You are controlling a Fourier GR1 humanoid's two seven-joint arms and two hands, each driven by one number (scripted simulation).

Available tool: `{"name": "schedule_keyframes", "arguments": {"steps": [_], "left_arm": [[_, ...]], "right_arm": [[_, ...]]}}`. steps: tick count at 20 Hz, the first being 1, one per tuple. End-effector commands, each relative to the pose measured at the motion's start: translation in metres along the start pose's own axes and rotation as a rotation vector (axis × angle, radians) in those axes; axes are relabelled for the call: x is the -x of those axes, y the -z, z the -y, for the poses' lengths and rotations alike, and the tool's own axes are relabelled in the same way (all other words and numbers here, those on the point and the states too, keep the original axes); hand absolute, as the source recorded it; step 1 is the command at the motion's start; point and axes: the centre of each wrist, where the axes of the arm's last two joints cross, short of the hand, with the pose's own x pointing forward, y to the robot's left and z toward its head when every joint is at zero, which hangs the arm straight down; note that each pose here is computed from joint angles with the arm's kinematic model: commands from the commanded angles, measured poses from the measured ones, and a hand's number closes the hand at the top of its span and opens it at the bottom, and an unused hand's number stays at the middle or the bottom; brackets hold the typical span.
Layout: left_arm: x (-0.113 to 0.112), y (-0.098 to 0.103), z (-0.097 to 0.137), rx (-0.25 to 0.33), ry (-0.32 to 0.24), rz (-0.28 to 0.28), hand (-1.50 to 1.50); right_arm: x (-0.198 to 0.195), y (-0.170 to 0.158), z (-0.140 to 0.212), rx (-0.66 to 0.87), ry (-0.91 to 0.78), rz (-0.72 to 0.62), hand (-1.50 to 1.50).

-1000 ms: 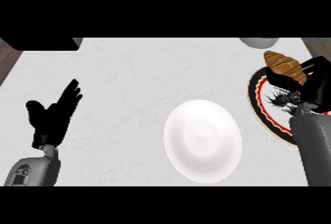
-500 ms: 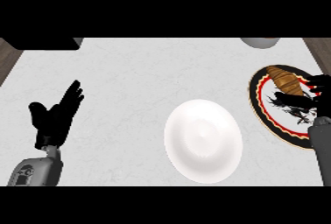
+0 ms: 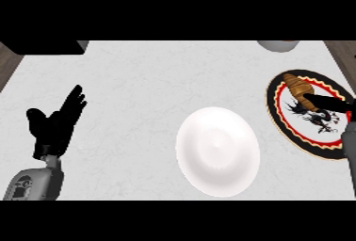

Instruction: Pick the croissant from the plate and place it in the plate

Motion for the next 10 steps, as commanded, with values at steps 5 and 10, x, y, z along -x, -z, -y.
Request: {"name": "schedule_keyframes", "arguments": {"steps": [5, 10], "left_arm": [[-0.010, 0.002, -0.008, 0.008, -0.009, 0.006, 0.00], [-0.008, 0.005, -0.010, -0.013, -0.007, -0.004, 0.00]], "right_arm": [[-0.037, 0.002, 0.024, 0.073, 0.357, -0.010, -1.50], [-0.028, -0.008, 0.044, -0.066, 0.541, -0.120, -1.50]]}}
